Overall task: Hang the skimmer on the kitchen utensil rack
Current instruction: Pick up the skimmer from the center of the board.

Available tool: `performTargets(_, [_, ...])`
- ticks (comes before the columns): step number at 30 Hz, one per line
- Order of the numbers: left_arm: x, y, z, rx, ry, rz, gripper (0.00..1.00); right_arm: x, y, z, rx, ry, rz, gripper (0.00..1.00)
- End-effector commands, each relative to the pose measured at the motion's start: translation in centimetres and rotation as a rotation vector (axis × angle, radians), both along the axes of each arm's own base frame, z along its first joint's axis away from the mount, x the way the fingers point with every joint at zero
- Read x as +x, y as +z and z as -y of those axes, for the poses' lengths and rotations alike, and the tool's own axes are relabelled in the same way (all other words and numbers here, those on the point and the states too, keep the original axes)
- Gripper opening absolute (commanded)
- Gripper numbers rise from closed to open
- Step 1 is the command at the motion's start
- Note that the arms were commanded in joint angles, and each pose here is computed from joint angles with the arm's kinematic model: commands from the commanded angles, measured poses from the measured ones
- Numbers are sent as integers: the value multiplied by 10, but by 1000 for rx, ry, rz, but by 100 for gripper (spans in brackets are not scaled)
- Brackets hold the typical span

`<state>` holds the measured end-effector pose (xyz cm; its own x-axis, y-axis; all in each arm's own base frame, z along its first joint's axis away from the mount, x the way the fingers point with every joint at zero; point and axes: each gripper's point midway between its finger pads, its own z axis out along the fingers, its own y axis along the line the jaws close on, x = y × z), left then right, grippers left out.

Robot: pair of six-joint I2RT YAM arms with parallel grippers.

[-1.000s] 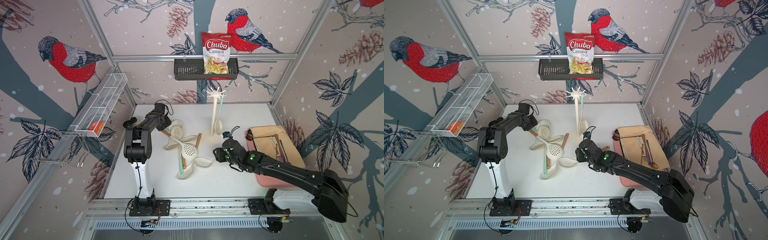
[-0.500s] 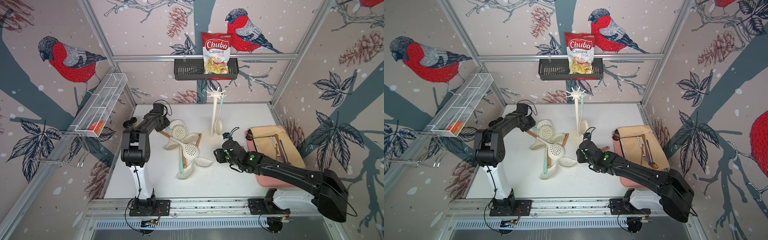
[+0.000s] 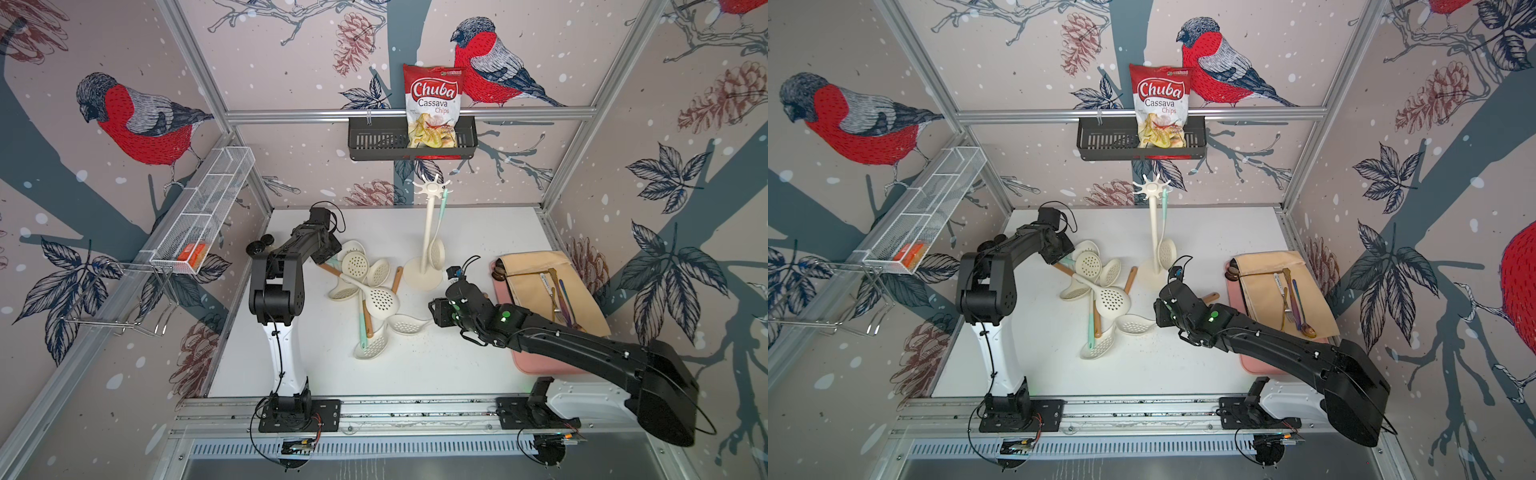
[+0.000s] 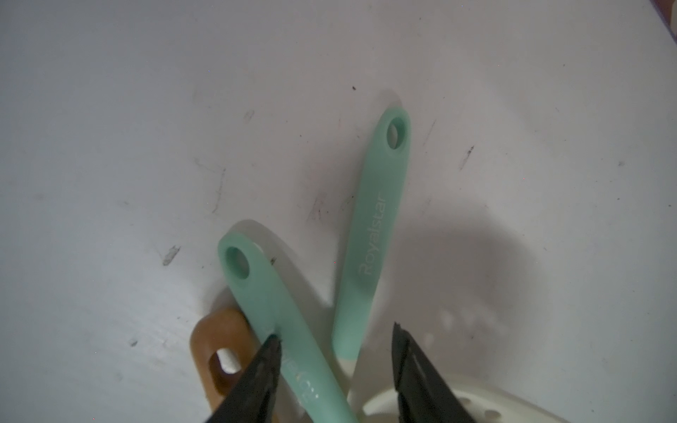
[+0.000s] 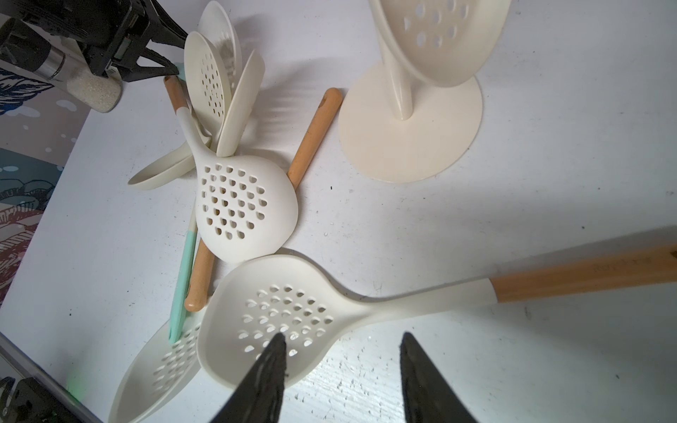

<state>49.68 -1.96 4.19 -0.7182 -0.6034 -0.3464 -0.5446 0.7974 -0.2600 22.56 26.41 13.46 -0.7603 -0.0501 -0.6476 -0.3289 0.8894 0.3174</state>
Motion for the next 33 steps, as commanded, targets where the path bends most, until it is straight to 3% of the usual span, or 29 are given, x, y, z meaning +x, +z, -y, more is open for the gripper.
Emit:
performTargets(1, [-14, -8, -3, -1, 13, -36, 50, 1, 1, 1, 1, -8, 8, 51])
performTargets(7, [-21, -1, -4, 1, 21, -15, 48, 1, -2, -2, 1, -1, 2, 50])
performTargets(18, [-11, -29, 1, -18, -4, -64, 40, 0, 0, 5, -4, -13, 5, 50])
performTargets(23, [-6, -33, 2, -20, -12, -68, 29, 2, 2, 9, 7, -25, 4, 50])
performTargets(28, [6, -30, 5, -42, -28, -47, 6, 4, 7, 15, 12, -43, 11, 49])
performTargets(33, [23, -9, 9, -62, -50, 17, 0, 5, 8, 22, 12, -64, 16, 48])
